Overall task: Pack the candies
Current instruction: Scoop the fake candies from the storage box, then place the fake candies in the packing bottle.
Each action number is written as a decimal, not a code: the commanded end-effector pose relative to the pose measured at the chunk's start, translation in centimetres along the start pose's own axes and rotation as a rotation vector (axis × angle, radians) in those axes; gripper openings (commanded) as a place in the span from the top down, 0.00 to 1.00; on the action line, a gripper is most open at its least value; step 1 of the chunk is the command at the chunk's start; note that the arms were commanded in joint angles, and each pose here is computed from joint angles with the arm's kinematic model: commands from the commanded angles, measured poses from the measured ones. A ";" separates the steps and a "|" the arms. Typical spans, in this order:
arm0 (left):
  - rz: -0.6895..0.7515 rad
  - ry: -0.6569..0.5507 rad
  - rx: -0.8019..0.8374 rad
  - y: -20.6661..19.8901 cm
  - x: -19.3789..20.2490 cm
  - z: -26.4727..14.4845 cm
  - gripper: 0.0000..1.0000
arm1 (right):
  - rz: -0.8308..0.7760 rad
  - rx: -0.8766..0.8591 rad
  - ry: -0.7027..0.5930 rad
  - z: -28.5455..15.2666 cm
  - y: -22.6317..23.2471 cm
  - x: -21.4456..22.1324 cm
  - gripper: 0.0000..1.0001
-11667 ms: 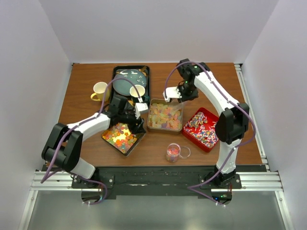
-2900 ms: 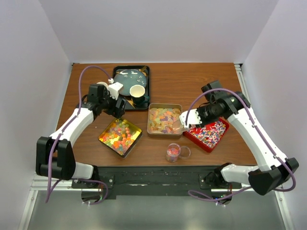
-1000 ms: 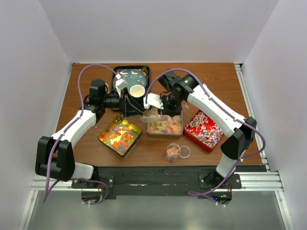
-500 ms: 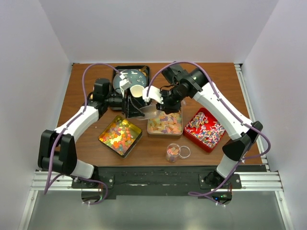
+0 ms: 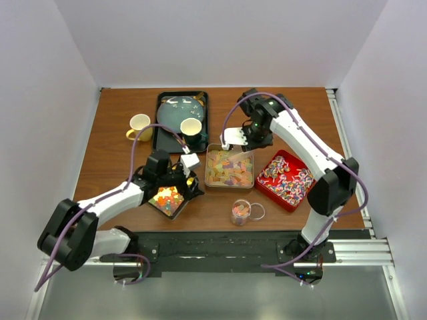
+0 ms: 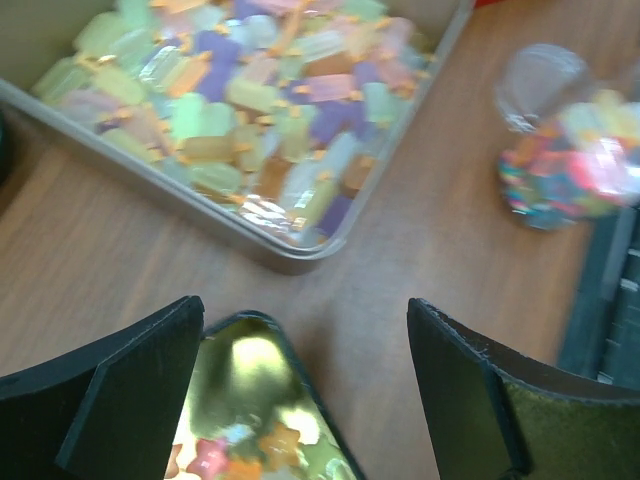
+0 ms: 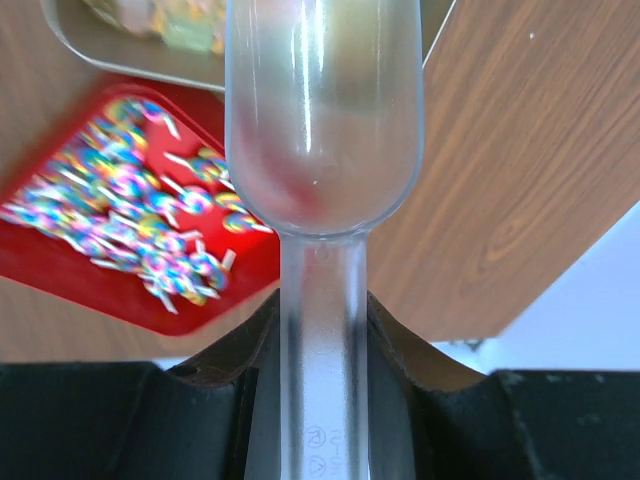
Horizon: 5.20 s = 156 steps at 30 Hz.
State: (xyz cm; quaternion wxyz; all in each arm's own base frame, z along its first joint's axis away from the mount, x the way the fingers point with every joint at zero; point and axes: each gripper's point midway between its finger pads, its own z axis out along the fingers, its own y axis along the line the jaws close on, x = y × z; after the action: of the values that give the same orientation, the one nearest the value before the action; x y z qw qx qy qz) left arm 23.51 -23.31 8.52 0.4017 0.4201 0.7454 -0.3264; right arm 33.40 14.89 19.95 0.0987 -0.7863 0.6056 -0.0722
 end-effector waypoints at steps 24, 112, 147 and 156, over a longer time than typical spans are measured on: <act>0.047 -0.195 -0.127 1.9 0.2 3.5 0.12 | -0.544 0.006 0.515 4.0 -4.2 2.1 1.00; 0.068 -0.008 0.172 -0.8 -2.2 1.8 0.15 | 0.235 -0.248 -0.449 11.5 6.5 -10.1 1.00; 0.109 0.025 -0.123 6.0 -6.5 -5.3 0.02 | 0.525 0.117 -0.699 5.3 8.2 -4.8 1.00; 0.093 -0.029 -0.182 6.2 -6.2 -7.2 0.00 | 0.488 0.098 -0.667 -1.4 14.5 -3.4 1.00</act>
State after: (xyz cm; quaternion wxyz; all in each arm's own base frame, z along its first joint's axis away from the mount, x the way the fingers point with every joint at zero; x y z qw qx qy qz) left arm 28.03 -17.77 15.11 0.4270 0.4261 0.7556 -0.2552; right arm 22.61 15.79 16.54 0.3832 -0.5742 0.7043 0.1657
